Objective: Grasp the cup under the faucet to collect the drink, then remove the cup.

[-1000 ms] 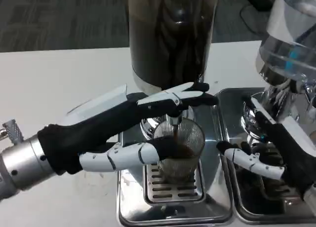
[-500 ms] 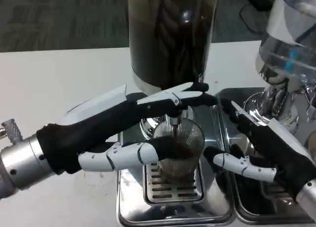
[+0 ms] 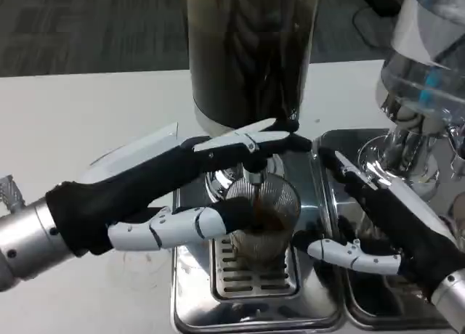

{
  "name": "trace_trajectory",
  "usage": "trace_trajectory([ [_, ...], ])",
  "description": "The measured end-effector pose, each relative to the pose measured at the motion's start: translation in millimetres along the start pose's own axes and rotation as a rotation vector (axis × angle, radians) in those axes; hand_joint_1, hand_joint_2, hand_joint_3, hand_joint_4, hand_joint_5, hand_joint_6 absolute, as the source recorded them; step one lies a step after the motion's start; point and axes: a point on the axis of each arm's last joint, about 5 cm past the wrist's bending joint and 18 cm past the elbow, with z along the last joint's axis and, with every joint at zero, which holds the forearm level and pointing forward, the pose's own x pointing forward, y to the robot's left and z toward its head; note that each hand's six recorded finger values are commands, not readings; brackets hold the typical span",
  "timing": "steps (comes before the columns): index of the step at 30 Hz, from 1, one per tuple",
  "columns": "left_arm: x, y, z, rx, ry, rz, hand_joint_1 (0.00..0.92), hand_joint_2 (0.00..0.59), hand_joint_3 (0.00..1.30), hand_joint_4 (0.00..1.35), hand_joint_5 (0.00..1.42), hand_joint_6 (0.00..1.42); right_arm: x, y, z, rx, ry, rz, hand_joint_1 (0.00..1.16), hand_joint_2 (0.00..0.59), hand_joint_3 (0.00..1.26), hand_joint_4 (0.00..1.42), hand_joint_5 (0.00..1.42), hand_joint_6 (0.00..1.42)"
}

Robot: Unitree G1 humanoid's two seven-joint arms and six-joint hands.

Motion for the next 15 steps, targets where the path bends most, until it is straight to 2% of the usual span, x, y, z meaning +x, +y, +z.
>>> trace_trajectory([
  [5,-6.6,-2.0,0.1,-0.009,0.030,0.041,0.000,0.227,0.16,0.00,0.13,0.01,-2.8,4.5,-0.7,-0.006,0.012,-0.042,0.66,0.137,0.00,0.00,0.00,0.00],
  [9,-16.4,-3.7,0.0,-0.011,0.059,0.120,0.000,0.225,0.17,0.00,0.12,0.00,-3.1,9.0,0.4,0.004,0.009,-0.054,0.66,0.136,0.00,0.00,0.00,0.00],
  [11,-22.3,-5.7,-0.3,-0.013,0.075,0.184,0.000,0.221,0.16,0.00,0.11,0.00,-3.7,11.5,2.0,0.005,0.002,-0.055,0.66,0.136,0.00,0.00,0.00,0.00],
  [15,-39.6,-9.2,0.7,0.005,0.110,0.379,0.000,0.217,0.12,0.00,0.06,0.00,-4.6,15.0,4.1,0.016,-0.006,-0.067,0.66,0.139,0.00,0.00,0.00,0.00],
])
